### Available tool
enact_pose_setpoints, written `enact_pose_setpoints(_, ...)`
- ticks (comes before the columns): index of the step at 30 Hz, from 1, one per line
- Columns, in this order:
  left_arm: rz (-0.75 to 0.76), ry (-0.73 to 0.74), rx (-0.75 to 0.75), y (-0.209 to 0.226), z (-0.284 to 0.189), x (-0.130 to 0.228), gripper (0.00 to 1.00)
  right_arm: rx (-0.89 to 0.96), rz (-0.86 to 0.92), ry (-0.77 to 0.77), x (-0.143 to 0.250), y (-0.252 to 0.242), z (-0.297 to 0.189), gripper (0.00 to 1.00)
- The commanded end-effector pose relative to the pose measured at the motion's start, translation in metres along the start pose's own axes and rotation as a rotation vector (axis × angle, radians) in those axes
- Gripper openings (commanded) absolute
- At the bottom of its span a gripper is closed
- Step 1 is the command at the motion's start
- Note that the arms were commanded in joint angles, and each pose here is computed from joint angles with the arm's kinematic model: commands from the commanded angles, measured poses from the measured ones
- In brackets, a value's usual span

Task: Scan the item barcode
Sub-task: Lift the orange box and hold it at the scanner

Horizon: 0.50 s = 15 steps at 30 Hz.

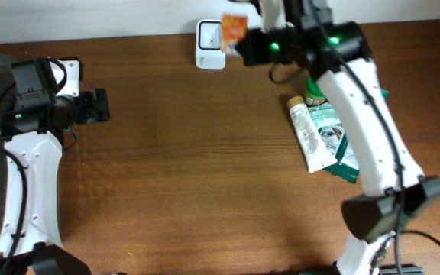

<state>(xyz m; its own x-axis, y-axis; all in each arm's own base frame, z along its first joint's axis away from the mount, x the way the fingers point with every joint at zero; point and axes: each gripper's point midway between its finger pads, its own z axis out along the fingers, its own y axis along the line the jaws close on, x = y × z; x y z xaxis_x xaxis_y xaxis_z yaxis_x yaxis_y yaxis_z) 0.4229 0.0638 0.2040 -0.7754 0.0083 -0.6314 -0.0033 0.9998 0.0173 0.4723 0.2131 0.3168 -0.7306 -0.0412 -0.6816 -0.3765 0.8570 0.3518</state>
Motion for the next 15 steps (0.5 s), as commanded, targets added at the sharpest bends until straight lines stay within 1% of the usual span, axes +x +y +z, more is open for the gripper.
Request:
enact_pose_setpoints(1,0.012,-0.007,0.008,-0.001,-0.001,-0.001,0.99,0.465,-0.292,-0.070,-0.024,-0.051,0.052,0.04)
enact_pose_setpoints(2,0.012,-0.007,0.008,-0.001,-0.001,-0.001,0.99,0.579,-0.417,-0.080,-0.028,-0.062,0.084,0.04)
enact_pose_setpoints(3,0.012,-0.007,0.008,-0.001,-0.001,-0.001,0.99,0.714,-0.557,-0.095,-0.031,-0.077,0.125,0.04)
enact_pose_setpoints(4,0.012,-0.007,0.008,-0.001,-0.001,-0.001,0.99,0.787,-0.631,-0.125,-0.032,-0.093,0.159,0.04)
enact_pose_setpoints(7,0.012,-0.007,0.008,-0.001,-0.001,-0.001,0.99,0.811,-0.775,-0.131,-0.026,-0.106,0.203,0.04)
enact_pose_setpoints(8,0.012,-0.007,0.008,-0.001,-0.001,-0.001,0.99,0.824,-0.853,-0.115,-0.022,-0.110,0.216,0.04)
enact_pose_setpoints(9,0.012,-0.007,0.008,-0.001,-0.001,-0.001,0.99,0.841,-0.970,-0.086,-0.016,-0.114,0.232,0.04)
enact_pose_setpoints(11,0.012,-0.007,0.008,-0.001,-0.001,-0.001,0.99,0.844,-1.016,-0.054,-0.008,-0.119,0.243,0.04)
enact_pose_setpoints(15,0.012,-0.007,0.008,-0.001,-0.001,-0.001,0.99,0.843,-1.016,-0.051,-0.007,-0.120,0.243,0.04)
